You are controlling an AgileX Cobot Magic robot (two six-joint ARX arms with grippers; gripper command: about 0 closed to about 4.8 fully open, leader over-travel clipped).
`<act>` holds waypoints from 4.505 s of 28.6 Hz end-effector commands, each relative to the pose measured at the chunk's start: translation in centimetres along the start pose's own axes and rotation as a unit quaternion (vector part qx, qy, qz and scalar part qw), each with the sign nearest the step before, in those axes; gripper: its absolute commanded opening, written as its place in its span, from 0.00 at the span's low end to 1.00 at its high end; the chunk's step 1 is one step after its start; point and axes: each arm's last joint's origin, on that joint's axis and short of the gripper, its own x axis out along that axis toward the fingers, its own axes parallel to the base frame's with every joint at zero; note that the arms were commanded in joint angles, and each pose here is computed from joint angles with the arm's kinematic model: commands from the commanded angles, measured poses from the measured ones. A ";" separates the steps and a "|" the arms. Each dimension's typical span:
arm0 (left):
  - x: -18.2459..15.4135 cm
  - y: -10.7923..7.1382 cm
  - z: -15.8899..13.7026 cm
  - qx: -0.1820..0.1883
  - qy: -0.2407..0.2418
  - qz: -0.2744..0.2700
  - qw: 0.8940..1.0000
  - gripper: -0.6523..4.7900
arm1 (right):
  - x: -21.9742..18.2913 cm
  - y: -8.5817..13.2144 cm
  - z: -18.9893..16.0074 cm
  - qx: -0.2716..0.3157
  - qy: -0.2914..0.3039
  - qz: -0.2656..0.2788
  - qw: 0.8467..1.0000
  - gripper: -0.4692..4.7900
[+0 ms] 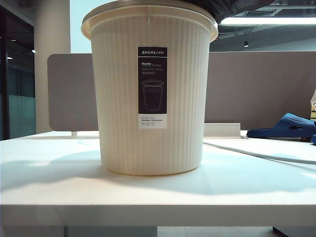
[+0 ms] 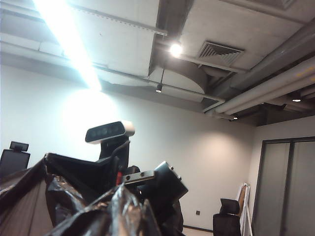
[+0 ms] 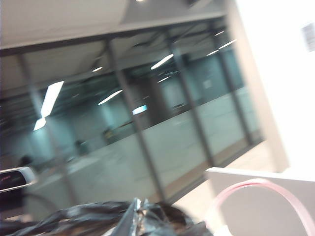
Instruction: Open the ring lid of the trash can, pull out the black garbage bag inside, and place it on the table.
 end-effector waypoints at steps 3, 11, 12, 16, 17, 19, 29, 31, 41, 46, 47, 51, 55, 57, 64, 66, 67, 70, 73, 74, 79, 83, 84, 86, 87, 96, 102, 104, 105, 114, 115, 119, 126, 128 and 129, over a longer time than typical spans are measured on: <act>0.4 -1.1 0.4 0.019 -0.019 -0.029 0.999 0.11 | -0.4 0.8 0.7 -0.014 -0.021 0.010 1.000 0.08; 0.8 -1.7 0.0 0.013 -0.001 -0.057 0.998 0.11 | -1.1 0.7 1.3 -0.022 -0.033 -0.001 0.999 0.08; 0.8 -1.7 -0.1 0.013 0.000 -0.058 0.998 0.11 | -1.2 0.6 1.3 -0.022 -0.034 -0.003 0.999 0.08; 0.7 -1.7 -0.1 0.013 0.001 -0.058 0.998 0.11 | -1.9 0.3 1.8 -0.030 -0.042 -0.019 0.999 0.08; 0.8 -1.7 -0.1 0.012 -0.001 -0.057 0.998 0.11 | -1.9 0.3 1.8 -0.030 -0.041 -0.019 0.999 0.08; 0.8 -1.5 -0.2 0.011 -0.001 -0.054 0.999 0.19 | -1.9 0.3 1.8 -0.029 -0.041 -0.020 0.999 0.08; 0.8 -1.4 -0.3 0.007 0.003 -0.050 0.999 0.30 | -1.9 0.3 1.8 -0.030 -0.042 -0.019 0.998 0.08; 0.8 -1.4 -0.3 0.007 0.003 -0.050 0.999 0.31 | -1.9 0.3 1.8 -0.030 -0.042 -0.020 0.998 0.08; 0.8 -1.4 -0.4 0.004 0.012 -0.055 0.998 0.40 | -1.9 0.3 1.8 -0.030 -0.042 -0.020 0.998 0.08; 0.7 -1.4 -0.4 0.005 0.022 -0.066 0.998 0.41 | -2.0 0.2 1.8 -0.030 -0.042 -0.022 0.998 0.08; 0.7 -1.4 -0.4 0.005 0.024 -0.068 0.997 0.42 | -2.0 0.2 1.8 -0.031 -0.042 -0.022 0.998 0.08; 0.7 -1.5 -0.4 0.006 0.030 -0.074 0.997 0.47 | -2.1 0.1 1.9 -0.033 -0.043 -0.026 0.998 0.08; 0.7 -1.5 -0.5 0.006 0.037 -0.081 0.996 0.47 | -2.5 0.0 2.1 -0.037 -0.047 -0.034 0.998 0.08; 0.7 -1.5 -0.5 0.007 0.040 -0.085 0.996 0.48 | -2.6 0.0 2.2 -0.038 -0.048 -0.037 0.997 0.08; 0.5 -1.4 -0.4 0.010 0.052 -0.095 0.994 0.64 | -3.1 -0.2 2.5 -0.042 -0.051 -0.049 0.997 0.08; 0.3 -1.2 -0.3 0.013 0.058 -0.096 0.994 0.64 | -3.1 -0.2 2.5 -0.043 -0.051 -0.049 0.997 0.08; 0.2 -1.1 -0.2 0.013 0.061 -0.096 0.993 0.64 | -3.1 -0.2 2.5 -0.043 -0.051 -0.049 0.997 0.08; -0.3 -0.6 0.2 0.017 0.067 -0.089 0.994 0.64 | -3.2 -0.2 2.6 -0.045 -0.052 -0.052 0.996 0.08; -0.8 -0.1 0.5 0.016 0.073 -0.085 0.994 0.64 | -3.7 -0.3 2.8 -0.051 -0.058 -0.061 0.995 0.08; -1.0 0.0 0.7 0.015 0.074 -0.081 0.994 0.64 | -3.8 -0.3 2.9 -0.052 -0.060 -0.063 0.995 0.08; -1.3 0.4 0.9 0.018 0.083 -0.082 0.993 0.64 | -4.5 -0.5 3.3 -0.059 -0.066 -0.077 0.993 0.08; -1.3 0.3 0.9 0.018 0.083 -0.082 0.993 0.64 | -4.8 -0.6 3.5 -0.063 -0.068 -0.085 0.992 0.08; -1.3 0.4 0.9 0.018 0.083 -0.082 0.993 0.64 | -4.9 -0.6 3.5 -0.063 -0.069 -0.086 0.992 0.08; -1.3 0.3 0.9 0.019 0.084 -0.084 0.993 0.64 | -4.9 -0.6 3.5 -0.063 -0.069 -0.086 0.992 0.08; -1.3 0.3 0.9 0.018 0.085 -0.085 0.993 0.64 | -4.9 -0.6 3.5 -0.063 -0.069 -0.087 0.992 0.08; -1.4 0.4 0.8 0.017 0.094 -0.090 0.991 0.64 | -4.9 -1.4 3.4 -0.054 -0.065 -0.091 0.992 0.08; -1.5 0.6 0.7 0.009 0.112 -0.093 0.989 0.64 | -5.0 -2.3 3.1 -0.066 -0.051 -0.118 0.989 0.08; -1.6 0.7 0.7 0.006 0.115 -0.090 0.989 0.64 | -5.0 -2.7 2.9 -0.073 -0.043 -0.131 0.988 0.08; -1.6 0.7 0.6 0.004 0.117 -0.089 0.989 0.64 | -5.0 -2.8 2.8 -0.077 -0.039 -0.136 0.987 0.08; -1.7 0.8 0.4 -0.004 0.137 -0.101 0.985 0.63 | -5.1 -3.7 2.3 -0.101 -0.031 -0.177 0.979 0.08; -1.7 0.8 0.4 -0.004 0.140 -0.102 0.985 0.63 | -5.1 -3.8 2.3 -0.105 -0.032 -0.182 0.977 0.08; -1.7 0.9 0.1 -0.007 0.152 -0.103 0.983 0.63 | -5.2 -4.0 2.1 -0.118 -0.027 -0.193 0.974 0.08; -1.8 1.5 -0.6 -0.009 0.178 -0.090 0.980 0.63 | -4.0 -4.8 0.4 -0.154 0.012 -0.236 0.959 0.08; -1.9 1.8 -1.0 -0.011 0.190 -0.082 0.978 0.63 | -3.5 -4.9 -0.2 -0.163 0.025 -0.243 0.956 0.08; -2.0 1.9 -1.2 -0.011 0.195 -0.078 0.978 0.63 | -3.2 -4.9 -0.6 -0.169 0.033 -0.246 0.954 0.08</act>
